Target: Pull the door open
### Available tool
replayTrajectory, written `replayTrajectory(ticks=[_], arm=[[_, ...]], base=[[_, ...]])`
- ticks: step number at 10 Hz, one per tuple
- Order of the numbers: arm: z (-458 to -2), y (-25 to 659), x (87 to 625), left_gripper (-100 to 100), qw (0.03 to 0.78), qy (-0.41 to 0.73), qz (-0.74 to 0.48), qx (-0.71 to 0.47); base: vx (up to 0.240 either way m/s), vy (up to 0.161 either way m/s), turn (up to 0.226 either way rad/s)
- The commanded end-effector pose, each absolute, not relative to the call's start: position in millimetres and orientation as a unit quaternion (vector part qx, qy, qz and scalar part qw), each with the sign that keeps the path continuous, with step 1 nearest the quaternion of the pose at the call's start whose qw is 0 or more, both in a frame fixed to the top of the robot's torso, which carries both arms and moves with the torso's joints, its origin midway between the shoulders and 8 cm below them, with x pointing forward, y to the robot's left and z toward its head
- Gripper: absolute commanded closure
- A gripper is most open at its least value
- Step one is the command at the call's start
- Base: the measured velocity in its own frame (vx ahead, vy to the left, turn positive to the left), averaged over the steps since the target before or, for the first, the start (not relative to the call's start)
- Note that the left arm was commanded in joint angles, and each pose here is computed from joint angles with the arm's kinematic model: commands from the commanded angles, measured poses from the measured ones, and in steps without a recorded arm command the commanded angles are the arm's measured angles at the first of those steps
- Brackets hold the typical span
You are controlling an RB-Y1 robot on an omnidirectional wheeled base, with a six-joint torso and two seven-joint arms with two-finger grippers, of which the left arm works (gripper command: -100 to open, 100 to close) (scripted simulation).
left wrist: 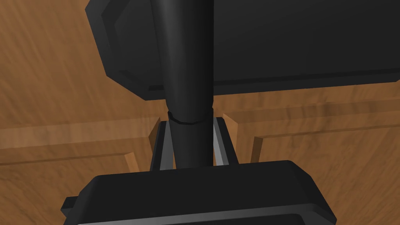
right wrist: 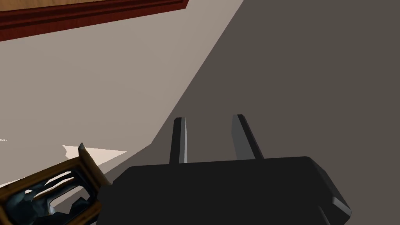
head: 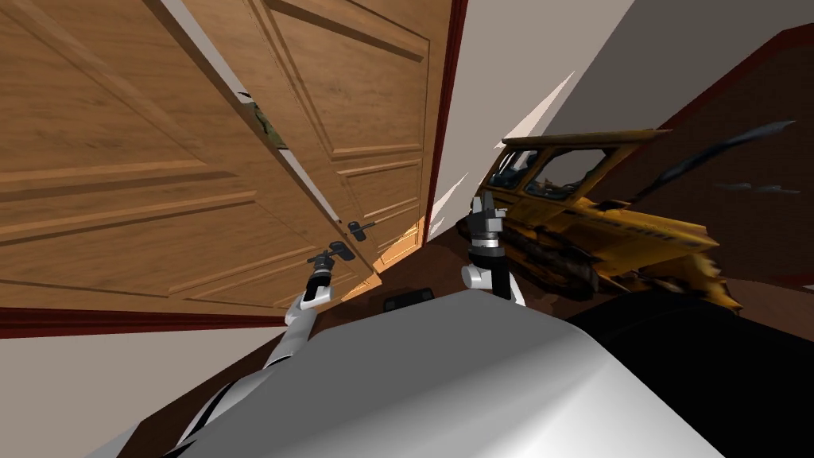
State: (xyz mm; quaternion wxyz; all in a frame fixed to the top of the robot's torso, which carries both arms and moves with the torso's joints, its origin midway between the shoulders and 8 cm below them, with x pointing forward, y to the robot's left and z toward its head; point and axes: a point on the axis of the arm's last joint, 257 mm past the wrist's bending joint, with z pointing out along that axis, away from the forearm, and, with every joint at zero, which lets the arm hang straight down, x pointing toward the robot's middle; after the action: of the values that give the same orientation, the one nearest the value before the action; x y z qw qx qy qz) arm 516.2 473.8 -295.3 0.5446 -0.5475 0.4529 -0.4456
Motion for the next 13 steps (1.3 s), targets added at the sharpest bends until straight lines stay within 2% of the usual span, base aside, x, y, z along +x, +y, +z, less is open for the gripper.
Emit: replayTrajectory(ticks=[1,4,13], arm=[[-293,468,520,100,0.543,0.454,-0.451,-0.543],[-294,464,519,100,0.539,0.459,-0.456,-0.539],[-292,447,508,100,0.518,0.483,-0.481,-0.517]], base=[[-0.210,0.052,-0.138],[-0.144,0.048,-0.095],[-0.214,0.066,-0.099]])
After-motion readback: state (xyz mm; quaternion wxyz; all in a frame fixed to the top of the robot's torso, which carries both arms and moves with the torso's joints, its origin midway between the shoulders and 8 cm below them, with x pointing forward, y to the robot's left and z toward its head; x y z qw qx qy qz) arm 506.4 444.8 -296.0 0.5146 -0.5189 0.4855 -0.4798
